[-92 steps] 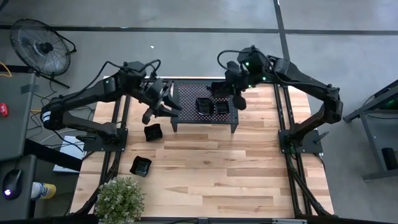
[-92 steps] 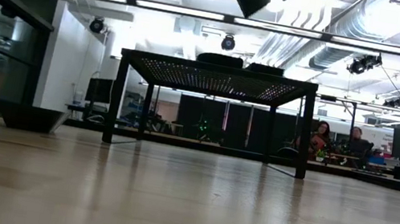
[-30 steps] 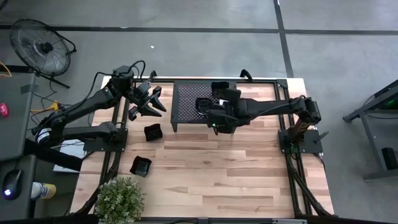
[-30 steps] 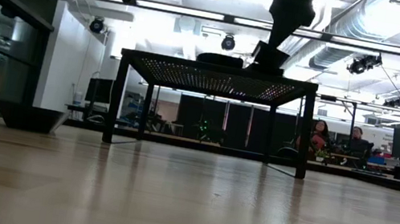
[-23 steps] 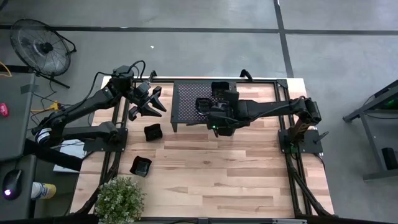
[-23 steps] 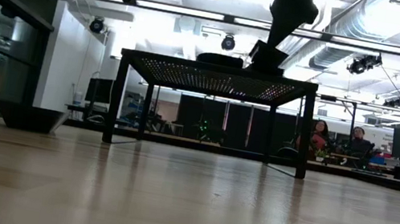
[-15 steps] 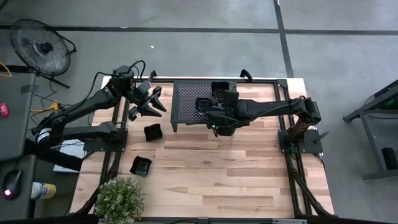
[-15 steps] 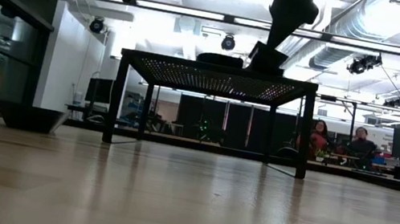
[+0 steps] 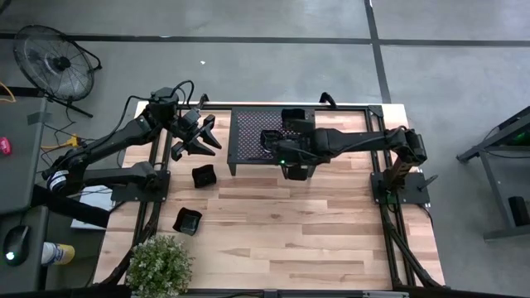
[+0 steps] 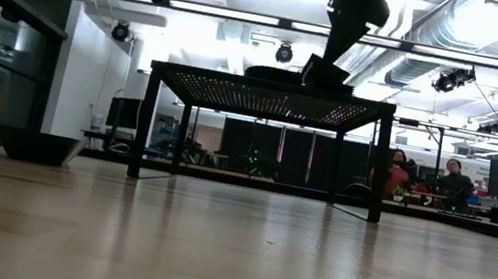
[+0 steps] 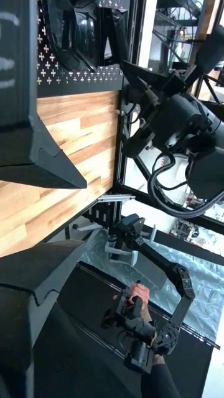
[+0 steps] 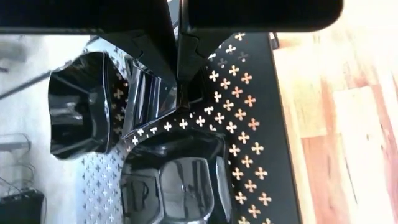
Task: Pick & Place Mini shaped plates
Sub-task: Stack the black square plate on top of the other black square plates on the shelf
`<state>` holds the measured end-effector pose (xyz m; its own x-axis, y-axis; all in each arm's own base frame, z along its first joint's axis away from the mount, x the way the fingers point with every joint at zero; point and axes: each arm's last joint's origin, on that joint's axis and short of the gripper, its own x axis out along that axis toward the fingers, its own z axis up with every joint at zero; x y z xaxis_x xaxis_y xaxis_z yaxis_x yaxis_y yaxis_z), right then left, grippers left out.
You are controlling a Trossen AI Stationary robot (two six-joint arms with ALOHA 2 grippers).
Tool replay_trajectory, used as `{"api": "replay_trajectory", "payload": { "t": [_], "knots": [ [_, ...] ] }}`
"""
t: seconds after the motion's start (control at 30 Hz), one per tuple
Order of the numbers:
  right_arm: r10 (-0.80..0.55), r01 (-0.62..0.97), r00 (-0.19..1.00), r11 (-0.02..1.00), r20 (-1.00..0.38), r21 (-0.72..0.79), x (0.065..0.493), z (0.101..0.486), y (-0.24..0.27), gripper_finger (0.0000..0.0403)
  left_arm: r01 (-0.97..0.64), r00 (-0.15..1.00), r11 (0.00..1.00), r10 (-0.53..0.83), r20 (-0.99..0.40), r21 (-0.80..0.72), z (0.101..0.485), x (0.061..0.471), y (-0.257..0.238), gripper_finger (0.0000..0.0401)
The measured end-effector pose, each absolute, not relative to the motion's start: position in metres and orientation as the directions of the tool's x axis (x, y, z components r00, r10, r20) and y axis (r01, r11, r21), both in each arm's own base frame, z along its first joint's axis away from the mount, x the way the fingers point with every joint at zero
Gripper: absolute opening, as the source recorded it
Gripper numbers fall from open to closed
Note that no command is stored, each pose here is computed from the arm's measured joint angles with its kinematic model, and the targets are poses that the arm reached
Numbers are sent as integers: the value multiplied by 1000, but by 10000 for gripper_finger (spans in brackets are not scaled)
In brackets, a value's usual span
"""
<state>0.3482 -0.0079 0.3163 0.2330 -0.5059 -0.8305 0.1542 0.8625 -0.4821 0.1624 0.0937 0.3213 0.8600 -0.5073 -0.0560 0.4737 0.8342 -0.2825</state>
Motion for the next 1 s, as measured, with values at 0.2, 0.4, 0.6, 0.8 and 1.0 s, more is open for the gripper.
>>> {"api": "replay_trajectory", "payload": {
  "t": [0.2, 0.4, 0.6, 0.8, 1.0],
  "knots": [
    [-497, 140, 225, 867, -838, -477, 348, 316, -10, 0, 473, 860, 834, -507, -56, -283, 321, 162, 94, 142],
    [-491, 136, 206, 871, -846, -472, 346, 315, -15, 0, 472, 860, 833, -507, -56, -288, 321, 162, 94, 142],
    [-428, 111, 199, 904, -882, -414, 345, 314, -20, 9, 470, 860, 830, -507, -56, -300, 321, 162, 94, 142],
    [-428, 94, 196, 904, -882, -417, 345, 314, -22, 39, 470, 860, 830, -507, -56, -300, 321, 162, 94, 142],
    [-427, 64, 196, 904, -883, -423, 345, 314, -22, 70, 468, 861, 831, -505, -56, -300, 321, 162, 94, 142]
  ]
}}
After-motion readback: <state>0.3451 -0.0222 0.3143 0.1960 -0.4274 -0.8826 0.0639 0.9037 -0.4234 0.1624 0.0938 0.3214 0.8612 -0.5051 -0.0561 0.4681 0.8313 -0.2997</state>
